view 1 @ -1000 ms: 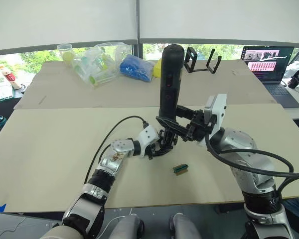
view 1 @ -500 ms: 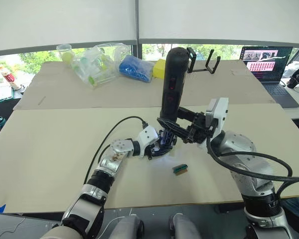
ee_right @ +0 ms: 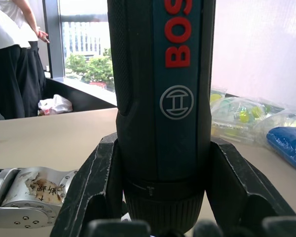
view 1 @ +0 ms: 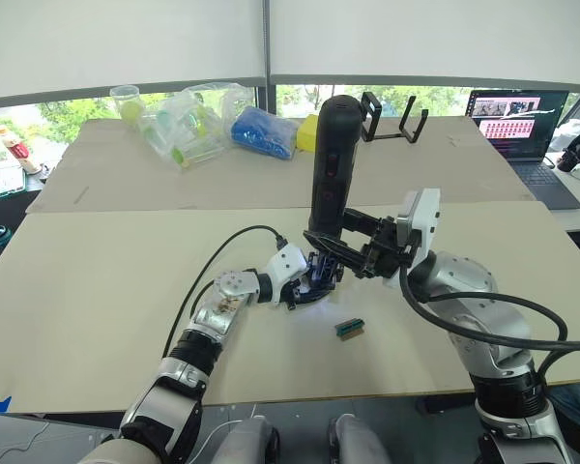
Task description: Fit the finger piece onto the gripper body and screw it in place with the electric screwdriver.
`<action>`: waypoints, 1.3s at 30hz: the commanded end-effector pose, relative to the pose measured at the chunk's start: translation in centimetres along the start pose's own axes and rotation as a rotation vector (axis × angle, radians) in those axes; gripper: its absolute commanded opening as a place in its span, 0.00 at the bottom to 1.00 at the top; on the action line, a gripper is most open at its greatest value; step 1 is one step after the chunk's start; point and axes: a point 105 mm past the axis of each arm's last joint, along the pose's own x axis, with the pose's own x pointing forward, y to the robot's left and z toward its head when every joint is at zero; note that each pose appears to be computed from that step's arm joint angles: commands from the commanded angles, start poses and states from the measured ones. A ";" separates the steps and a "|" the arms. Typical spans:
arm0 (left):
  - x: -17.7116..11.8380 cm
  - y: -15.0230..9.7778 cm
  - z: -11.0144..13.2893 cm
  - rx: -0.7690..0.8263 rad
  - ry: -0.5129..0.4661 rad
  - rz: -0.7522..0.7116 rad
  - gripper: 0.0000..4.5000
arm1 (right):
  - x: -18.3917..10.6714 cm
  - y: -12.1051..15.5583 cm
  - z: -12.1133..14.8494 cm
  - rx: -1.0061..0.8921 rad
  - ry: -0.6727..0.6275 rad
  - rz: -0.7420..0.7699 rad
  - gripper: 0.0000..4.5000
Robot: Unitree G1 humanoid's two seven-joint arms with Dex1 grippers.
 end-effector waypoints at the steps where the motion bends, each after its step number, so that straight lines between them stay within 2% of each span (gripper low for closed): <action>1: -0.4 0.8 2.2 0.048 -0.066 0.019 0.50 | -0.4 -0.7 0.8 -0.011 0.023 -0.031 0.43; 5: -0.4 0.7 2.0 0.042 -0.059 0.018 0.50 | 0.1 -0.3 5.3 -0.055 -0.128 0.002 0.43; 9: -0.4 0.6 1.8 0.033 -0.050 0.013 0.50 | 0.1 0.1 8.6 -0.071 -0.246 0.025 0.43; 13: -0.4 0.7 1.7 0.024 -0.046 0.011 0.50 | 0.2 0.7 9.6 -0.069 -0.267 0.046 0.43; 17: -0.3 0.7 1.6 -0.005 -0.038 0.000 0.50 | -0.2 1.3 9.3 0.010 -0.238 0.081 0.43; 19: -0.5 0.5 1.8 -0.020 -0.046 -0.022 0.73 | -0.6 1.5 8.8 0.092 -0.205 0.098 0.43; 22: -1.5 0.5 2.2 0.004 -0.047 -0.047 1.00 | -1.7 1.0 8.2 0.198 -0.147 0.099 0.43; 28: -5.1 1.1 4.0 0.105 -0.061 -0.094 1.00 | -6.3 -1.1 5.9 0.478 0.074 0.039 0.43; 31: -7.5 1.1 4.8 0.120 -0.051 -0.155 1.00 | -9.7 -2.5 3.1 0.652 0.273 -0.062 0.43; 34: -10.1 -0.2 5.3 0.078 -0.024 -0.268 1.00 | -12.8 -3.4 0.4 0.772 0.460 -0.163 0.43; 37: -13.4 -1.3 5.7 0.050 0.048 -0.350 1.00 | -16.7 -4.9 -3.2 0.887 0.662 -0.318 0.43; 39: -14.5 -1.6 5.9 0.056 0.080 -0.358 1.00 | -18.2 -5.6 -4.6 0.912 0.738 -0.373 0.43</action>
